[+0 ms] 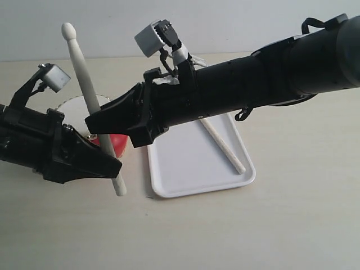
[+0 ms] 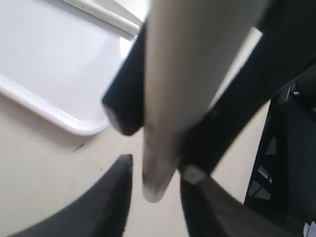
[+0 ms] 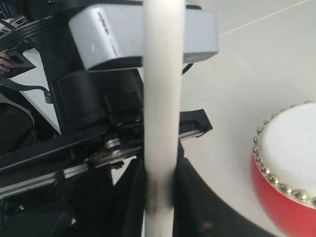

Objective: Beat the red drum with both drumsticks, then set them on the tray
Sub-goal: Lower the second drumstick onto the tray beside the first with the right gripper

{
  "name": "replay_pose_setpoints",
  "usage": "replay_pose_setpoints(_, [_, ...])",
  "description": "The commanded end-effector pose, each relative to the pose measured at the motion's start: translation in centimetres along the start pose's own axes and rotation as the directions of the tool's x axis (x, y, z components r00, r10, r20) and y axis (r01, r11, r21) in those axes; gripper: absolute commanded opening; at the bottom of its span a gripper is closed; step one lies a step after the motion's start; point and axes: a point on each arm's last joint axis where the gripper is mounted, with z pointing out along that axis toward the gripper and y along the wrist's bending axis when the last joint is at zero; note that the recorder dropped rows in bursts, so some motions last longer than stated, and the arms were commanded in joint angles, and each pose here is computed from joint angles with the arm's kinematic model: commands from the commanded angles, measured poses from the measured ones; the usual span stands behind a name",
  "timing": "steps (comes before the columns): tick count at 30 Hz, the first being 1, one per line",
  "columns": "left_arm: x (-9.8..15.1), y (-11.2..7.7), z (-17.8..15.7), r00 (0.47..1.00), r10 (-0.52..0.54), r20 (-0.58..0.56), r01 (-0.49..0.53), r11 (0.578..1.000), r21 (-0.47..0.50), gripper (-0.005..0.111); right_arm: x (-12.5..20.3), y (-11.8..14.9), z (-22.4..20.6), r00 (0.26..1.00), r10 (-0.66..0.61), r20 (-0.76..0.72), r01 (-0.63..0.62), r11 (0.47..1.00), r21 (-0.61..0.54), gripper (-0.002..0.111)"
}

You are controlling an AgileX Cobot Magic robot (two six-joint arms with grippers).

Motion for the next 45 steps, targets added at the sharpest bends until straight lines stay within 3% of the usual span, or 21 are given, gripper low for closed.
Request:
replay_pose_setpoints(1, [-0.2,-0.3,0.1,0.999,-0.040,0.017,0.039,0.999,0.027,0.062,-0.4,-0.1,0.0,1.000,0.014,0.015,-0.014,1.000,0.004,0.000])
replay_pose_setpoints(3, [-0.2,-0.3,0.1,0.998,-0.057,0.020,0.056,0.998,0.030,0.066,-0.7,-0.4,0.0,1.000,0.026,0.012,-0.026,0.999,0.041,0.000])
replay_pose_setpoints(11, [-0.3,-0.8,-0.2,0.997,-0.070,0.021,0.069,0.997,0.042,0.066,-3.0,-2.7,-1.1,0.994,0.108,0.023,-0.110,0.961,0.252,0.000])
replay_pose_setpoints(16, [-0.4,-1.2,-0.7,0.998,-0.063,0.025,0.062,0.997,0.035,0.064,-4.2,-4.8,-3.9,0.965,0.257,-0.054,-0.215,0.891,0.399,0.000])
replay_pose_setpoints(19, [-0.4,-1.4,-0.9,0.997,-0.073,0.024,0.072,0.997,0.031,0.048,-4.4,-6.1,-5.4,0.932,0.344,-0.119,-0.241,0.828,0.506,0.000])
replay_pose_setpoints(24, [-0.2,-1.4,-0.9,0.998,-0.067,0.006,0.067,0.997,0.026,0.002,-4.0,-7.4,-6.5,0.845,0.473,-0.251,-0.221,0.735,0.641,0.000])
replay_pose_setpoints(30, [-0.3,-1.2,-0.9,0.998,-0.066,0.010,0.066,0.998,0.003,0.000,-2.0,-9.1,-5.8,0.711,0.587,-0.387,-0.233,0.716,0.658,0.000])
replay_pose_setpoints(34, [-0.3,-1.1,-0.9,0.997,-0.073,0.012,0.073,0.997,-0.003,0.000,-0.3,-10.7,-5.3,0.644,0.659,-0.389,-0.246,0.660,0.710,0.000])
replay_pose_setpoints(45, [-0.3,-1.1,-0.9,0.997,-0.073,0.015,0.073,0.997,-0.010,0.000,1.7,-12.6,-4.3,0.631,0.678,-0.376,-0.252,0.638,0.727,0.000])
